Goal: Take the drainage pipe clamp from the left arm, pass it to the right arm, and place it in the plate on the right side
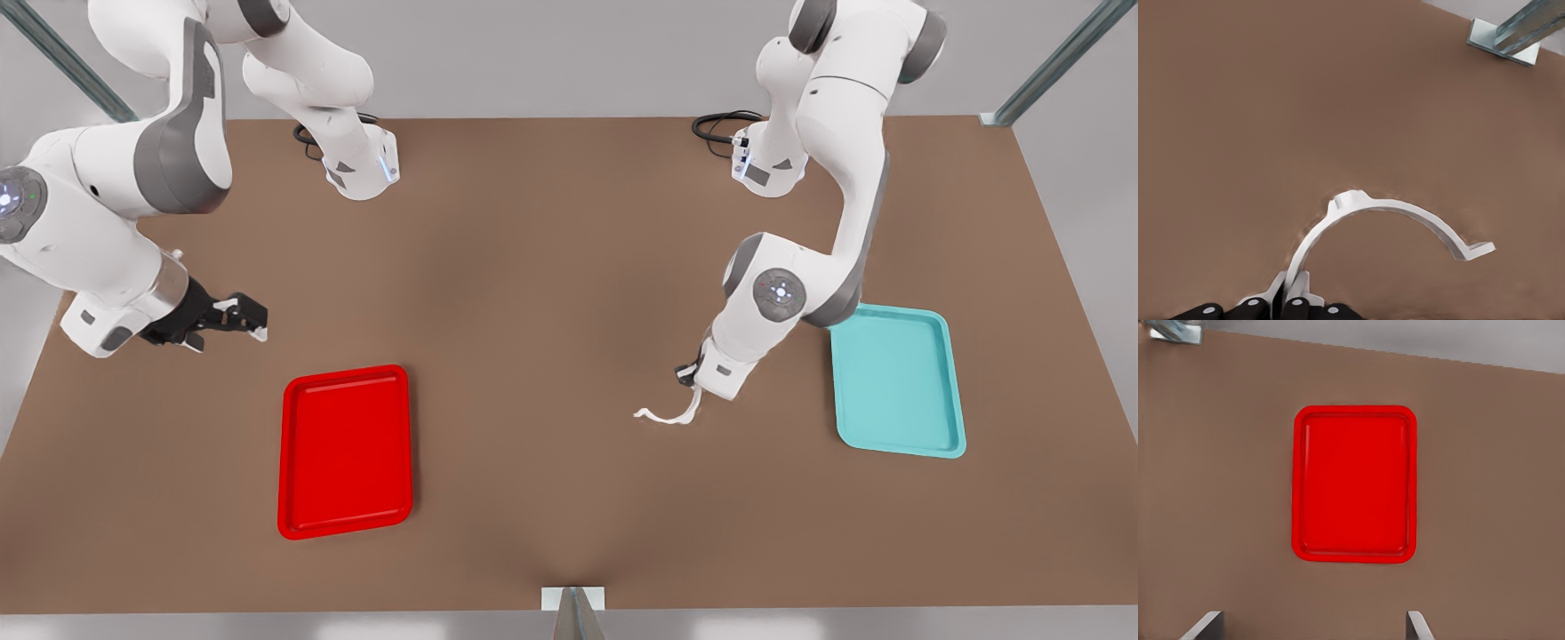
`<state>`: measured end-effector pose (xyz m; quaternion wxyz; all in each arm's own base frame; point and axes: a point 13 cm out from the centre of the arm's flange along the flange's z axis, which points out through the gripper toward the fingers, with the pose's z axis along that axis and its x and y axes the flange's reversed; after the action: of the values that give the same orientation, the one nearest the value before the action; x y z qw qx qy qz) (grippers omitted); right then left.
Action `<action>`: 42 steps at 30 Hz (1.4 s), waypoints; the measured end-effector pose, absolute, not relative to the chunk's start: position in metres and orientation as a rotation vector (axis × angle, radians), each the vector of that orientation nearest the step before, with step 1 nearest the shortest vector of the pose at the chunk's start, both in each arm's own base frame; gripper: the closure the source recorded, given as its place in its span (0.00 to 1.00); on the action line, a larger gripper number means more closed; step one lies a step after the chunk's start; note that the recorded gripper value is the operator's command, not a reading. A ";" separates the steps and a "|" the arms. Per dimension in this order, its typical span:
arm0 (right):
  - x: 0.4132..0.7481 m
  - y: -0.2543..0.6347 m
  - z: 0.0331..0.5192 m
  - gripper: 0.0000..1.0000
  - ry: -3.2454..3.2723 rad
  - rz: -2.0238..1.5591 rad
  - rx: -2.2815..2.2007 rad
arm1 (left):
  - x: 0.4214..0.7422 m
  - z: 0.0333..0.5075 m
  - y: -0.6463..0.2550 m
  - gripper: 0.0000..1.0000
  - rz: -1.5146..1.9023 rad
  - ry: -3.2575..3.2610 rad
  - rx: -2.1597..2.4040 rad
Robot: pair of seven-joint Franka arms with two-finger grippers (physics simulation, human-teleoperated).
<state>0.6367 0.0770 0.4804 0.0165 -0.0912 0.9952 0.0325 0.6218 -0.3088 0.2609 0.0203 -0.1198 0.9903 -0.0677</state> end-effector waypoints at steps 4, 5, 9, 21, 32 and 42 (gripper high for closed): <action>0.658 0.197 0.450 0.00 3.068 0.167 -0.419 | 0.606 0.287 -0.410 0.79 -0.315 3.065 0.045; 0.656 0.224 0.443 0.00 3.069 0.176 -0.423 | 0.602 0.285 -0.434 0.79 -0.336 3.057 0.147; 0.634 0.301 0.426 0.00 3.091 0.157 -0.356 | 0.585 0.274 -0.508 0.79 -0.378 2.988 0.495; 0.585 0.343 0.376 0.00 3.233 0.198 -0.295 | 0.574 0.266 -0.544 0.79 -0.350 2.784 0.969; 0.541 0.327 0.284 0.00 3.319 0.520 -0.482 | 0.578 0.272 -0.547 0.79 -0.339 2.675 1.140; 0.527 0.394 0.233 0.00 3.148 0.834 -0.482 | 0.580 0.279 -0.550 0.79 -0.334 2.619 1.212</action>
<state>0.5274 0.3939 0.2334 -0.0752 -0.1460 0.9535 0.2528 0.5803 -0.5503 0.2787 0.1181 0.4143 0.8952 -0.1141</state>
